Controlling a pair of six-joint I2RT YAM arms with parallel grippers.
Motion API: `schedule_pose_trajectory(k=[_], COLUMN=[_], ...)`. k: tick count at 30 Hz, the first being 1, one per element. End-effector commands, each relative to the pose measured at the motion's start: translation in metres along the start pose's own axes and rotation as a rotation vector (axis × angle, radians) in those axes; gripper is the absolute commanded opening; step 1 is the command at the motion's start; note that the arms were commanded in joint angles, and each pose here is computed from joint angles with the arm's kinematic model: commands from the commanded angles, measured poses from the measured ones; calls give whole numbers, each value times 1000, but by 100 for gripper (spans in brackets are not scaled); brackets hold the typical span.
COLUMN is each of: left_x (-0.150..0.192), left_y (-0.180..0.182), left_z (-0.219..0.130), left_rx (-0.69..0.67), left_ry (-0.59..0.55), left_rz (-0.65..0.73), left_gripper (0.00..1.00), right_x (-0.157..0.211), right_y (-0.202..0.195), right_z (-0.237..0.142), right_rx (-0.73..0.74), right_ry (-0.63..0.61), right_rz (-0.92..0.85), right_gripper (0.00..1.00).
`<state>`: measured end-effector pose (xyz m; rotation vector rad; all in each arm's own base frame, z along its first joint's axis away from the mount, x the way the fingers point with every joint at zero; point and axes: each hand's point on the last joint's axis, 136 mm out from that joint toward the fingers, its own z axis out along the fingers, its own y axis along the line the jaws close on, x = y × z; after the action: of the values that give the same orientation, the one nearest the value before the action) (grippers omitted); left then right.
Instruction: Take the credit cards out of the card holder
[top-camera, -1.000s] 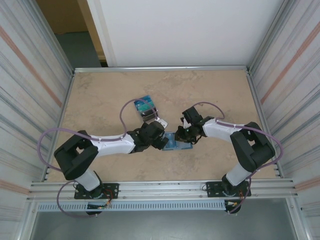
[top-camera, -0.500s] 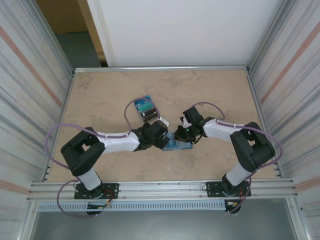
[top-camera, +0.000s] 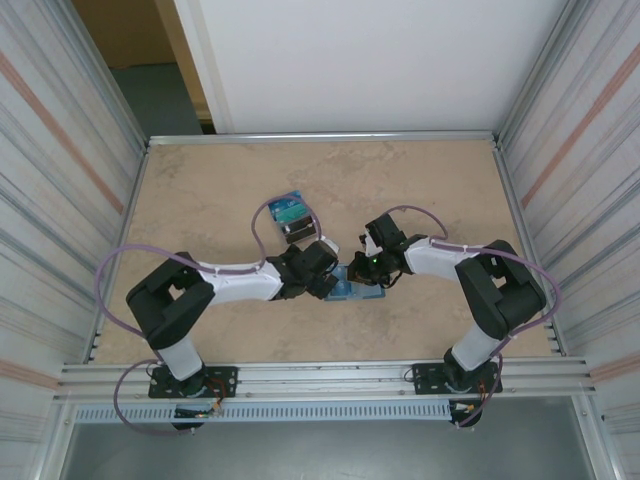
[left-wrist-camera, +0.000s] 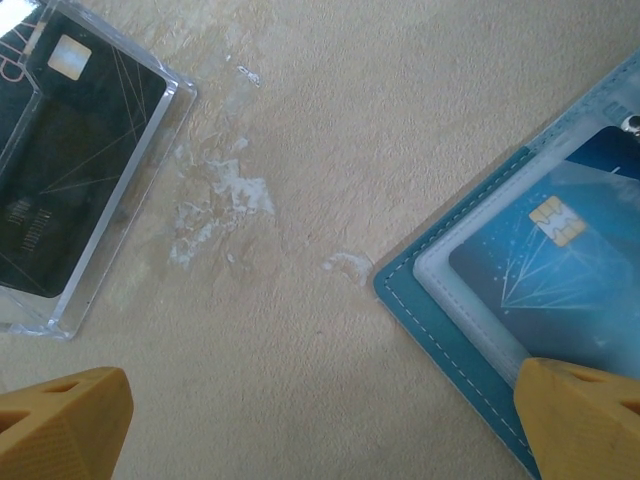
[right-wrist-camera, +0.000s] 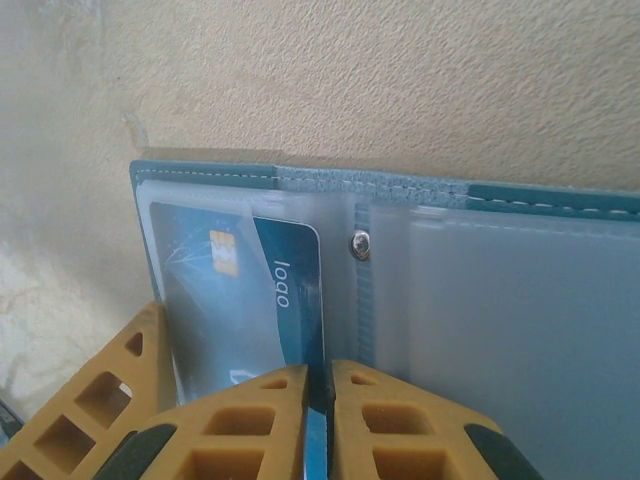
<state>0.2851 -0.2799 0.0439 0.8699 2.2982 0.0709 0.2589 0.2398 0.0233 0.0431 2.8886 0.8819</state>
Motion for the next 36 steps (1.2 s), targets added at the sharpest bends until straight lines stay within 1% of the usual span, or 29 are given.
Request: schedule_pose_trajectory(k=[1,4,8,13,22,25,29,34,36], left_x=[5,7,11,15,13,12,11,11,11], left_y=[0,1,0,0,-1,-1,0,1,1], left_z=[2,3,4,5,5,5,5,4,4], left_rx=[-24,-27,-28,-25,-24,-24,-29,-33,-36], left_ry=[40,59,83,102,107,106,107,106,107], left_rz=[46,58,70,76,72,71,71,70,71], left_gripper=[99,99,99,99,99,99,99,99,98], right_x=[8,10,8,7,4,4,3,5,4], right_y=[-8,-8,-2,3,10,10,7,0,-3], right_z=[6,6,4,1,-6,-7,-8,-5,-5], right_rx=[-4,-20,-85,-128,-185,-185,-178,-165,-155], right_ry=[33,36,27,25,13,10,8,11,7], right_rz=[31,38,53,50,52,46,50,64,66], right_gripper=[14,14,14,15,14,10,8,0,0])
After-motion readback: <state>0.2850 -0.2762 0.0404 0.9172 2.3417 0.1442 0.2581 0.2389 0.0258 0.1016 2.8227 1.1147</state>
